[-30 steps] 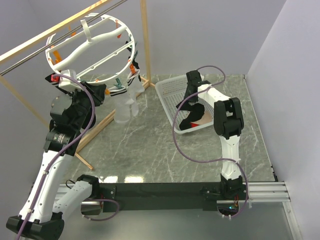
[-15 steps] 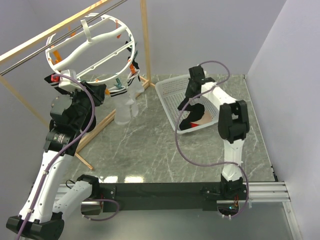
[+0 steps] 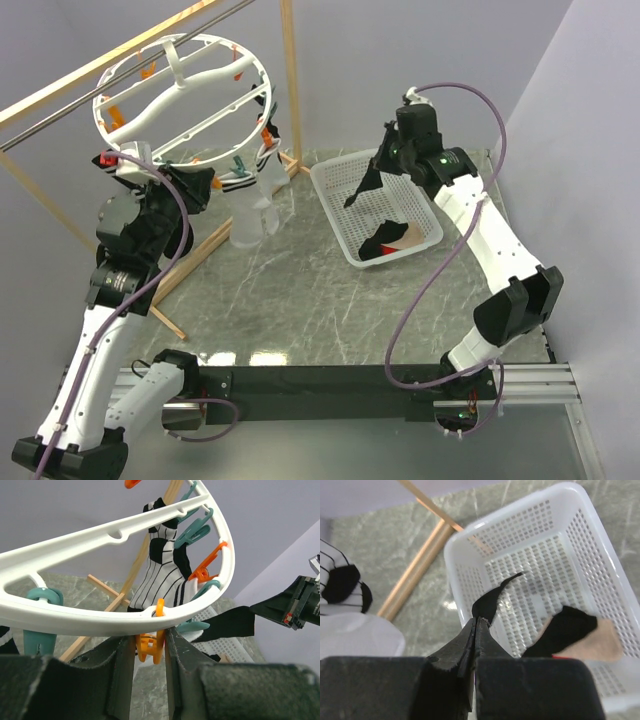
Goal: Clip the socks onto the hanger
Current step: Pick up the sock from the bin, then place the sock in the bin.
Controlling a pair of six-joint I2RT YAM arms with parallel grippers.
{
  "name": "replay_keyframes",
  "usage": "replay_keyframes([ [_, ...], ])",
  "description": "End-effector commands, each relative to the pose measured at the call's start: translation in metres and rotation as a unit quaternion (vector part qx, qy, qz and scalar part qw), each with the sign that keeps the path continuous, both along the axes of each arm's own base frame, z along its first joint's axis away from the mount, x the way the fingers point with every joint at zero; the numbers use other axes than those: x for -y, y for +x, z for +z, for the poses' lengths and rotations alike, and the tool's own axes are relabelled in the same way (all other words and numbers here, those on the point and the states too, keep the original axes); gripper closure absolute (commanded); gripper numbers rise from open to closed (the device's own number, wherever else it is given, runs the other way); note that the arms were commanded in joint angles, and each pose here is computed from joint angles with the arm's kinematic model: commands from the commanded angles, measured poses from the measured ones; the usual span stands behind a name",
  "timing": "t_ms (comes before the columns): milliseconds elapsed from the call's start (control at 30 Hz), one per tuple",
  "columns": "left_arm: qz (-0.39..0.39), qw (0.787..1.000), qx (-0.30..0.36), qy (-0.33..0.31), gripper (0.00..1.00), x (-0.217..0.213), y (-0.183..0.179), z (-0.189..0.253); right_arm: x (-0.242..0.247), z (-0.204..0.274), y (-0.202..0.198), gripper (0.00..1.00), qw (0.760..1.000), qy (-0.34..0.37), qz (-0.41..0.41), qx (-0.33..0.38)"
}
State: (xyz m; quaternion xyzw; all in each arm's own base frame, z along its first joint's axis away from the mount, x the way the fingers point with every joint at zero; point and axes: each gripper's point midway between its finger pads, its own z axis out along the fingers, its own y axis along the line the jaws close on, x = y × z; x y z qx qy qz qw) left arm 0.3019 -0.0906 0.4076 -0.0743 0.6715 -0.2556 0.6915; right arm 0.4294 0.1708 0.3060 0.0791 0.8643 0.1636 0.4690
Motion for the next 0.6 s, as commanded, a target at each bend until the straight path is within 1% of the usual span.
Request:
replay_keyframes([
  [0, -0.011, 0.999, 0.052, -0.003, 0.88, 0.001, -0.013, 0.025, 0.027, -0.005, -0.024, 1.00, 0.994, -0.094, -0.031, -0.044],
  [33, -0.010, 0.999, 0.052, -0.001, 0.88, 0.001, -0.013, 0.024, 0.030, -0.010, -0.033, 1.00, 0.991, -0.116, -0.023, -0.060],
  [167, -0.002, 0.999, 0.051, 0.003, 0.88, -0.003, -0.017, 0.023, 0.030, -0.018, -0.044, 1.00, 0.982, -0.178, -0.015, -0.053],
  [333, 0.008, 0.999, 0.051, 0.004, 0.88, -0.007, -0.020, 0.026, 0.011, -0.034, -0.043, 1.00, 0.978, -0.202, 0.023, -0.055],
  [400, 0.008, 0.999, 0.048, 0.004, 0.88, -0.007, -0.020, 0.025, -0.004, -0.035, -0.043, 1.00, 0.974, -0.216, 0.045, -0.049],
  [467, 0.009, 0.999, 0.046, 0.002, 0.88, -0.007, -0.020, 0.024, -0.014, -0.037, -0.037, 1.00, 0.970, -0.236, 0.046, -0.044],
  [567, 0.009, 0.999, 0.046, -0.003, 0.88, -0.008, -0.020, 0.022, -0.043, -0.048, -0.034, 1.00, 0.968, -0.235, 0.070, -0.049],
])
